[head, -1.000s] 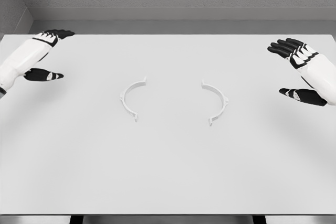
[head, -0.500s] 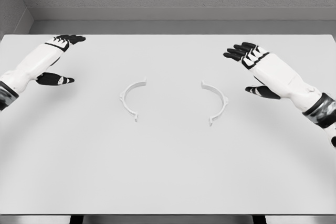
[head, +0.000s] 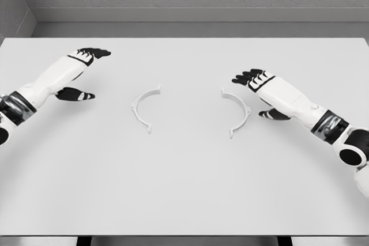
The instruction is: Assemble PVC drainage pipe clamps
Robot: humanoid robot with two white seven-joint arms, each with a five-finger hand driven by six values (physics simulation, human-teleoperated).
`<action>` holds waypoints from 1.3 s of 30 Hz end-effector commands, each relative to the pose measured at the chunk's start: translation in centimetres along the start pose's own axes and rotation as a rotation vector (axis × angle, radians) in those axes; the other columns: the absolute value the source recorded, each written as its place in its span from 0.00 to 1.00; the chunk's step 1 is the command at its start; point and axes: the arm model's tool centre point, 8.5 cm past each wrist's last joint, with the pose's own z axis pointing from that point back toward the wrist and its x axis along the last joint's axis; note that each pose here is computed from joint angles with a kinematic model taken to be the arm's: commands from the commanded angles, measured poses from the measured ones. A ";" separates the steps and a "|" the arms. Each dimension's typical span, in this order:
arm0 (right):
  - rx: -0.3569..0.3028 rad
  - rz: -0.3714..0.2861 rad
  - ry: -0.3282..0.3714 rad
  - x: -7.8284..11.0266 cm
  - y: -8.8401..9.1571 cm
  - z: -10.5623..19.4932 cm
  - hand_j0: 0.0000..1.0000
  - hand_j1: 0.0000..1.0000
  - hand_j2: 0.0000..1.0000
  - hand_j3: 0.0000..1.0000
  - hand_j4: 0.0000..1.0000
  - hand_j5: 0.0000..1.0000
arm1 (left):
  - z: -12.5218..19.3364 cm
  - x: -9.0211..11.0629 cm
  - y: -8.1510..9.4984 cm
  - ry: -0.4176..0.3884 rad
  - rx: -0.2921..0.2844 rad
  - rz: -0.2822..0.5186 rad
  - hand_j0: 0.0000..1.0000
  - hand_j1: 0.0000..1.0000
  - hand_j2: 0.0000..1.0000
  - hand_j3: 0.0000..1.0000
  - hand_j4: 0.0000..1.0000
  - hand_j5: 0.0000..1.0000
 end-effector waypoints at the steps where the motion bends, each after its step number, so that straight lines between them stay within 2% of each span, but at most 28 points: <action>1: 0.003 -0.016 0.006 -0.1 0.5 0.0 1.00 1.00 1.00 1.00 1.00 1.00 | -0.5 0.6 -0.7 -0.016 -0.006 0.015 1.00 1.00 1.00 1.00 1.00 1.00; 3: 0.004 -0.025 0.016 -0.5 0.6 -0.3 1.00 1.00 1.00 1.00 1.00 1.00 | -1.0 1.1 -1.2 -0.029 -0.011 0.023 1.00 1.00 1.00 1.00 1.00 1.00; 9: 0.014 -0.032 -0.007 0.1 1.1 -1.3 1.00 1.00 1.00 1.00 1.00 1.00 | -0.9 1.1 -1.6 -0.028 -0.019 0.026 1.00 1.00 1.00 1.00 1.00 1.00; 11: 0.016 -0.034 0.002 -0.2 1.1 -1.4 1.00 1.00 1.00 1.00 1.00 1.00 | -1.4 1.6 -2.3 -0.045 -0.036 0.030 1.00 1.00 1.00 1.00 1.00 1.00; 15: 0.017 -0.039 0.006 -0.3 1.3 -1.5 1.00 1.00 1.00 1.00 1.00 1.00 | -2.3 2.6 -3.1 -0.067 -0.037 0.043 1.00 1.00 1.00 1.00 1.00 1.00; 22: 0.010 -0.045 0.002 -0.2 1.2 -2.0 1.00 1.00 1.00 1.00 1.00 1.00 | -3.6 3.5 -3.4 -0.091 -0.035 0.040 1.00 1.00 1.00 1.00 1.00 1.00; 25: 0.027 -0.042 -0.009 0.1 1.3 -2.3 1.00 1.00 1.00 1.00 1.00 1.00 | -3.8 3.6 -3.6 -0.091 -0.035 0.046 1.00 1.00 1.00 1.00 1.00 1.00; 35: 0.019 -0.051 -0.021 0.6 1.5 -3.3 1.00 1.00 1.00 1.00 1.00 1.00 | -4.4 3.1 -3.8 -0.076 -0.039 0.048 1.00 1.00 1.00 1.00 1.00 1.00; 39: 0.015 -0.047 -0.032 0.9 1.3 -3.5 1.00 1.00 1.00 1.00 1.00 1.00 | -4.7 3.3 -4.6 -0.076 -0.049 0.064 1.00 1.00 1.00 1.00 1.00 1.00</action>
